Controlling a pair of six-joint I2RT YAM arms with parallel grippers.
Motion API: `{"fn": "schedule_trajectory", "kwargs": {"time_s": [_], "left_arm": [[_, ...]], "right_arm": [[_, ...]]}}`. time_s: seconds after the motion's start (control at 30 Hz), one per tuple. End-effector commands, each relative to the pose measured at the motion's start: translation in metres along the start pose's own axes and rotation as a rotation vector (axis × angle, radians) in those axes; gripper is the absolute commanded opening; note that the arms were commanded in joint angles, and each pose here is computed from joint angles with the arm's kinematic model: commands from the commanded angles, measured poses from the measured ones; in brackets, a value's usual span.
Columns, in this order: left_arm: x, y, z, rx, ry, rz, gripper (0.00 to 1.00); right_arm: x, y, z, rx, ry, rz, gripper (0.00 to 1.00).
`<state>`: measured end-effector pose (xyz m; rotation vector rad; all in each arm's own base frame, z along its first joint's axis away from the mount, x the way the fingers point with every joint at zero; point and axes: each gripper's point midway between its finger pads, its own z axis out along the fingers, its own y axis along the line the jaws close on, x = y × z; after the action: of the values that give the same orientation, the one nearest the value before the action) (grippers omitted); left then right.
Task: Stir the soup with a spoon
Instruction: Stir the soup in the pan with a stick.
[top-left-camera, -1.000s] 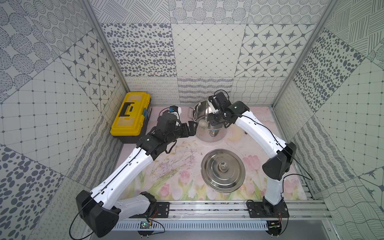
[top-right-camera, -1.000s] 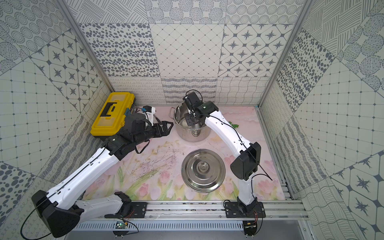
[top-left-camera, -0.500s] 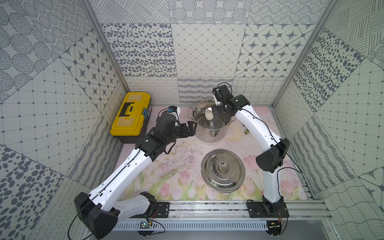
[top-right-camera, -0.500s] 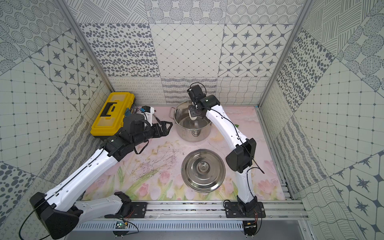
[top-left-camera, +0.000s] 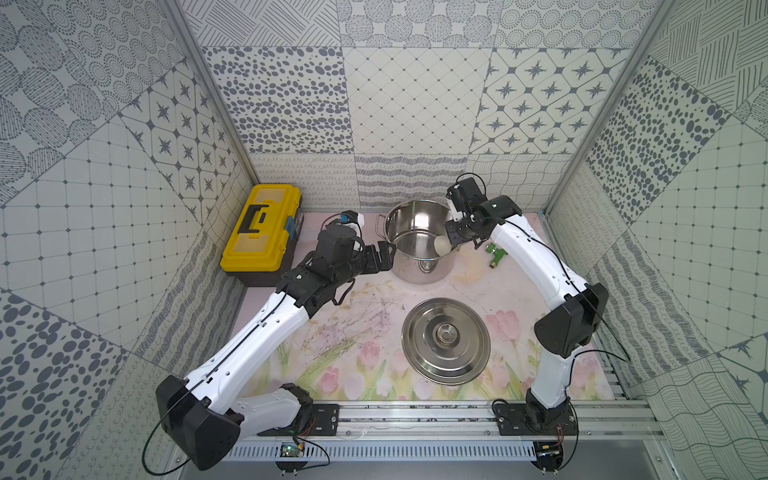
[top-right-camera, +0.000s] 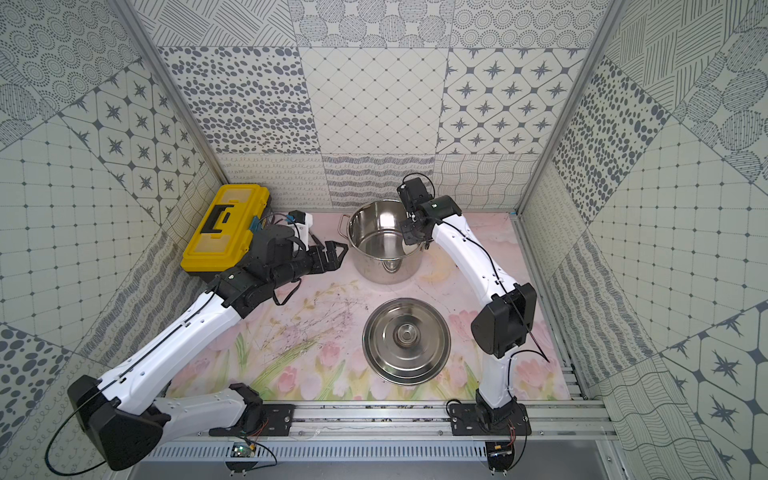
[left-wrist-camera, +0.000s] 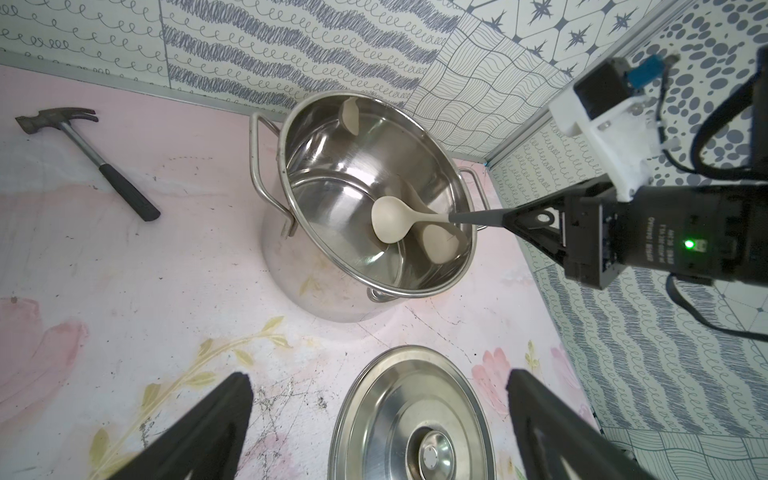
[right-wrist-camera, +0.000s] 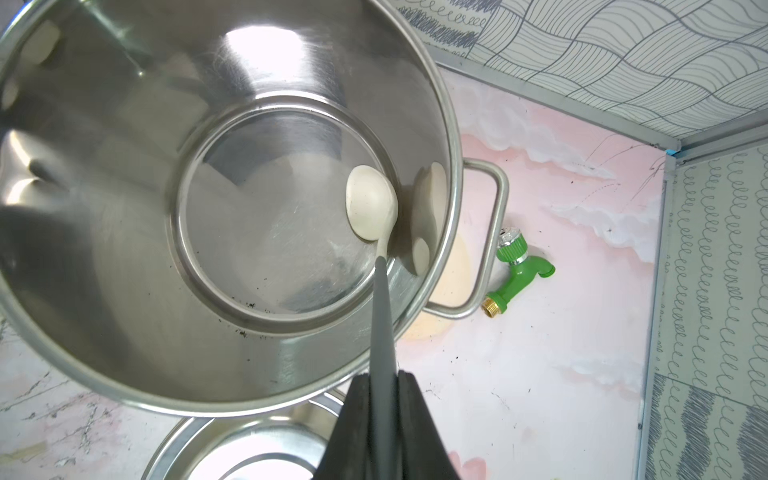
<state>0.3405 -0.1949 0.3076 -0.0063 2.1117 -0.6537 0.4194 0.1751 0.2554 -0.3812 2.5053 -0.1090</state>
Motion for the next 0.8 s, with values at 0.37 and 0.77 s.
{"fn": "schedule_trajectory", "kwargs": {"time_s": [0.37, 0.77], "left_arm": [[-0.012, -0.011, 0.002, 0.037, -0.032, 0.007, 1.0], [-0.011, -0.007, -0.004, 0.024, -0.042, -0.001, 1.0]], "right_arm": [[0.013, 0.048, -0.026, -0.159, -0.058, 0.073, 0.0], [-0.034, 0.087, -0.018, -0.223, -0.115, 0.081, 0.0]]}}
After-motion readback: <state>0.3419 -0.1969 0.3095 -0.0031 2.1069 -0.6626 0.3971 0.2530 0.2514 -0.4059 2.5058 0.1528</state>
